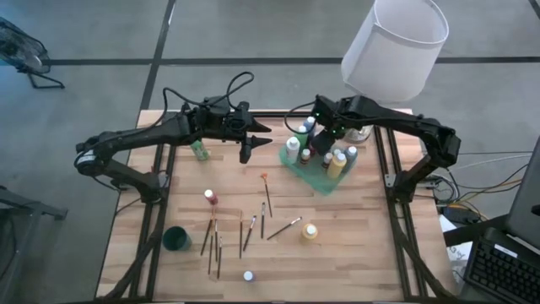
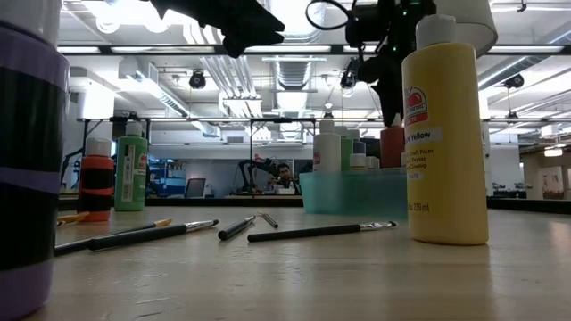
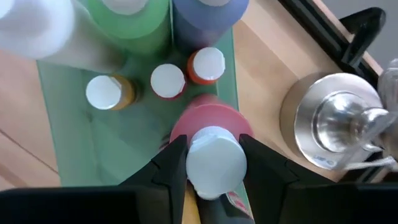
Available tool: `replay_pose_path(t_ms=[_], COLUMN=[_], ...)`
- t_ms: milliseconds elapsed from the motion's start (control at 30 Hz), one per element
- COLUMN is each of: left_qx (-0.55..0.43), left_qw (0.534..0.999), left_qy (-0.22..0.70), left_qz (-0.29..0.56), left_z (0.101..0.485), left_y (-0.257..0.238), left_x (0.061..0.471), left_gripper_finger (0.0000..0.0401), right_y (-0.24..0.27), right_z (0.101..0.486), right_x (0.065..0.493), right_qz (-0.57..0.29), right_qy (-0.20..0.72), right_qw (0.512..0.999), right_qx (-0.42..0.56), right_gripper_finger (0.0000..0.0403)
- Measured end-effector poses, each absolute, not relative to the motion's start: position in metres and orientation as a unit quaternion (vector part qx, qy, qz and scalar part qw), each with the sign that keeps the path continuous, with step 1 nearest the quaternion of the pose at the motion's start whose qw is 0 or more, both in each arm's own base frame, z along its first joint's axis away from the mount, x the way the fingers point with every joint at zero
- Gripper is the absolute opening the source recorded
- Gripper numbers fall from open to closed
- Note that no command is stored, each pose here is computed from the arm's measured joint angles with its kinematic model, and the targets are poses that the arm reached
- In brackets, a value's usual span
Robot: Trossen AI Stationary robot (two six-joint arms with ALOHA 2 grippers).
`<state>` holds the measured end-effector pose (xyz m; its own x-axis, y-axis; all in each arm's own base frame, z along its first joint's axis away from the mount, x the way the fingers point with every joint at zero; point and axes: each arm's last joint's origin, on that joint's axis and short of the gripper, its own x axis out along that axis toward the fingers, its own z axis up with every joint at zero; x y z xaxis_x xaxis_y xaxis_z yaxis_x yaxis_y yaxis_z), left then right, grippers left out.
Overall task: Pick & Place Paint Supplies
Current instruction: Put the big pink paint bottle into the green bin
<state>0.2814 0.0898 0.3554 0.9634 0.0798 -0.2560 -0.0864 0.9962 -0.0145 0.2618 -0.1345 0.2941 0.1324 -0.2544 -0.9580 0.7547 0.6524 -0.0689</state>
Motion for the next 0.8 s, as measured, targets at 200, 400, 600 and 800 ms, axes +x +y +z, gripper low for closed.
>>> replay_pose_path(t_ms=[200,400,600,800], left_qx=[-0.013,-0.013,-0.013,-0.013], left_qw=[0.991,0.991,0.991,0.991], left_qy=[0.129,0.128,0.128,0.128], left_qz=[0.042,0.042,0.042,0.042], left_z=[0.355,0.355,0.355,0.355], left_y=[0.090,0.090,0.090,0.090], left_x=[0.281,0.281,0.281,0.281], left_gripper_finger=[0.0168,0.0168,0.0168,0.0168], right_y=[-0.138,-0.141,-0.149,-0.153], right_z=[0.277,0.271,0.272,0.272], right_x=[0.257,0.255,0.256,0.253], right_qz=[-0.348,-0.346,-0.353,-0.358], right_qy=[0.568,0.560,0.537,0.535], right_qw=[0.708,0.719,0.731,0.727], right_qx=[0.233,0.224,0.230,0.239], right_gripper_finger=[0.0131,0.0115,0.0128,0.0119])
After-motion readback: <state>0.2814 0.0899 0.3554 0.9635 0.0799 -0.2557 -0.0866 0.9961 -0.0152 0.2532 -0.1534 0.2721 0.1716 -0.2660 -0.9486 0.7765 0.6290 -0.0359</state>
